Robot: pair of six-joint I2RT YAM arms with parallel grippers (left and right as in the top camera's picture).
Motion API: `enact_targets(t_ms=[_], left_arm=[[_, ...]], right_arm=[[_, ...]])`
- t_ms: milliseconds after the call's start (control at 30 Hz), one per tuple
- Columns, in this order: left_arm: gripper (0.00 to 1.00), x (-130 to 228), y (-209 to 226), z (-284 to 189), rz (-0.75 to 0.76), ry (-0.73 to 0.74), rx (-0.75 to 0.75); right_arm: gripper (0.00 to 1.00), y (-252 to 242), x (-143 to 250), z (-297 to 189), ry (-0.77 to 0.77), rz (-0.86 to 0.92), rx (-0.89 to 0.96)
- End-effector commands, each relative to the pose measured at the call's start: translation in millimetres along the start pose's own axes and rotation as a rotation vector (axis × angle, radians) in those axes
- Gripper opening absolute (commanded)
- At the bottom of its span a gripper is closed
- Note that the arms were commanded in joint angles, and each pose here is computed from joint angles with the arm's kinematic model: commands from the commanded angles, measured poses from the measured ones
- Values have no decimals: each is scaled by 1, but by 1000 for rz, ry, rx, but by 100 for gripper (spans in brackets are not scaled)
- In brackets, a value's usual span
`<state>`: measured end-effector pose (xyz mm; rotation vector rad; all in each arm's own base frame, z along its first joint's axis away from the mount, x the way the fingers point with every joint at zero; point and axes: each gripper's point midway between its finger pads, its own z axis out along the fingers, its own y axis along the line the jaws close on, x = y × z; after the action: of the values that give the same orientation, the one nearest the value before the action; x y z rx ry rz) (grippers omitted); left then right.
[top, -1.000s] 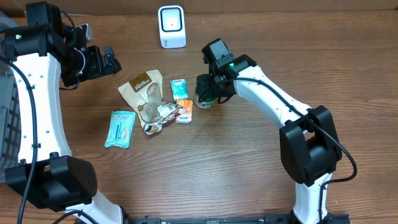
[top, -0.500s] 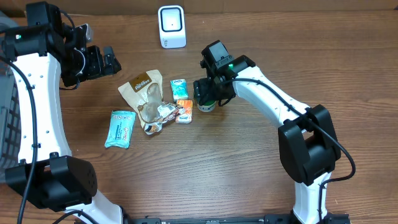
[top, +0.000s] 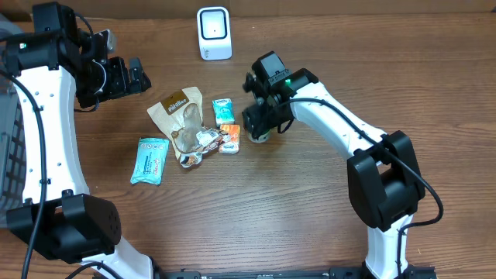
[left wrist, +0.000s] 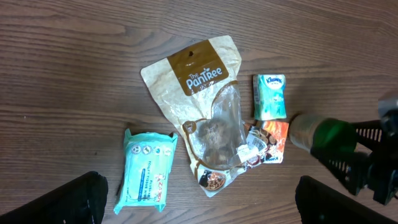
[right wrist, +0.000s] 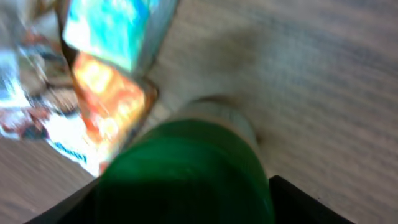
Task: Scan the item barcode
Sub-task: 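Lower the right gripper over the green-capped jar and grasp it, then lift the jar with the right gripper and carry it to the scanner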
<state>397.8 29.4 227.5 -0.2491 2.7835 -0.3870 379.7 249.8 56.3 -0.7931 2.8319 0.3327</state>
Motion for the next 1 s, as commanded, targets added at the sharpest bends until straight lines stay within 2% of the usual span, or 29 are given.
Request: enact_targets(t_ms=[0,233,467,567,633,667,800,967], left_arm=[[99,0,-6,-9,37,-25,3],[100,0,-6,-9,37,-25,3],[100,0,-6,-9,37,-25,3],[99,0,-6,-9,37,-25,3],[99,0,-6,-9,37,-25,3],[99,0,-6,-9,37,-25,3],[100,0,-6,-9,37,-25,3],[100,0,-6,-9,37,-25,3]], right_arm=[[83,-1,6,0,24,-125,2],[83,-1,5,-4,28,-160,3],[69,0,-1,-4,6,-147,1],[63,0,-6,-6,-14,-78,2],[52,3,-12,-10,-30,-28,-11],[50,4,-15,-12,-39,-1,-18],[49,19,-30,-33,-89,84,-105],[46,38,-54,-83,-175,209,-289]])
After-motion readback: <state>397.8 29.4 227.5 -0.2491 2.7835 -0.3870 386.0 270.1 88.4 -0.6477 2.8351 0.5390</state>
